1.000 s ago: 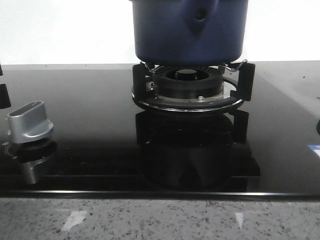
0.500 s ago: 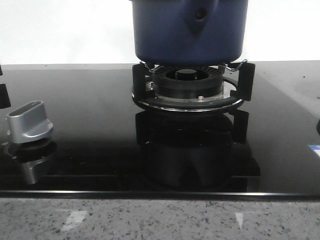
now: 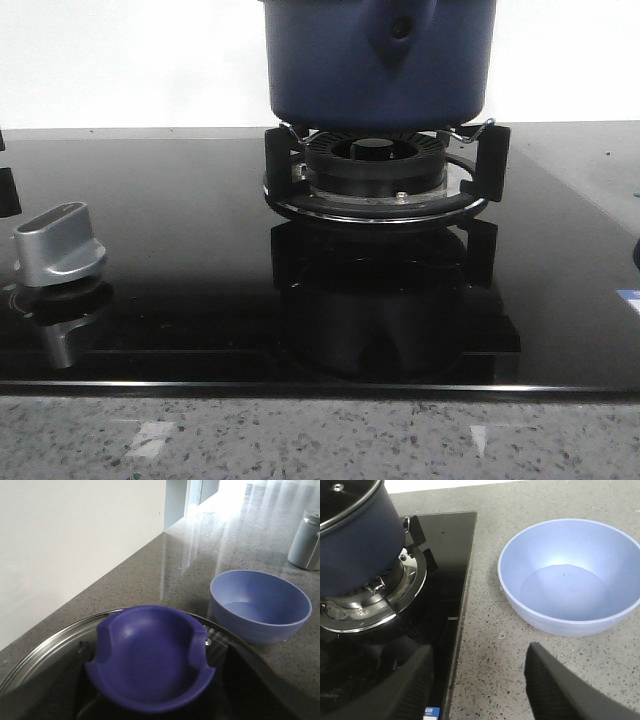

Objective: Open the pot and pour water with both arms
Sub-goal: 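Grasp the purple lid knob with the left gripper and lift the lid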

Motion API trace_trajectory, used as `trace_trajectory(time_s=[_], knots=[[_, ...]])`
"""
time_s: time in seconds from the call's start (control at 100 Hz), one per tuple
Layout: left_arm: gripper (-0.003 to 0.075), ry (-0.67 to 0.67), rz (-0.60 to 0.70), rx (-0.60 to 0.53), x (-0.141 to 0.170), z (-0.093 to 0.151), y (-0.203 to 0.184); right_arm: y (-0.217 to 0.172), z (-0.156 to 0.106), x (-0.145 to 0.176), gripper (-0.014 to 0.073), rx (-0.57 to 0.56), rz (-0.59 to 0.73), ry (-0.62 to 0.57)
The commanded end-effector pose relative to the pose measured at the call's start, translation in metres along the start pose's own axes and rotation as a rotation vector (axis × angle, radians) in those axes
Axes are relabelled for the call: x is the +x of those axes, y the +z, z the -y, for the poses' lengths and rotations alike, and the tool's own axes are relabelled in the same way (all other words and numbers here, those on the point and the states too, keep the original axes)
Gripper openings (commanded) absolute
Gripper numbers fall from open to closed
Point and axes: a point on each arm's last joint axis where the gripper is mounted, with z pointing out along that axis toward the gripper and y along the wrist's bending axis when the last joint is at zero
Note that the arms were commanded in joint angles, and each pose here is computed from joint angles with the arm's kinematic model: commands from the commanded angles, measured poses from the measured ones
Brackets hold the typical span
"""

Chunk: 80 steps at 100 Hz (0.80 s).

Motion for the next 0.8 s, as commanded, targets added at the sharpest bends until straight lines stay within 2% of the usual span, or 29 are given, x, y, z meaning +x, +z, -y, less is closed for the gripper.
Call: trace_trajectory(time_s=[0.0, 0.23, 0.56, 0.79], knots=[[0.0484, 0.015, 0.095, -0.021, -0.0303, 0.0101, -0.0069, -0.0036, -0.001, -0.0153, 0.0371, 0.0, 0.086, -0.006], [0.0459, 0.007, 0.087, -0.025, -0.0266, 0.0095, -0.0026, -0.0036, -0.0011, -0.0145, 0.0371, 0.0, 0.077, -0.006], [0.0216, 0.007, 0.087, -0.025, -0.0266, 0.0095, -0.0026, -0.0035, -0.0011, -0.0132, 0.0371, 0.0, 0.063, -0.006], [0.019, 0.001, 0.094, -0.011, -0.0273, 0.0108, -0.0026, -0.0035, -0.001, -0.0131, 0.0371, 0.001, 0.061, -0.017]])
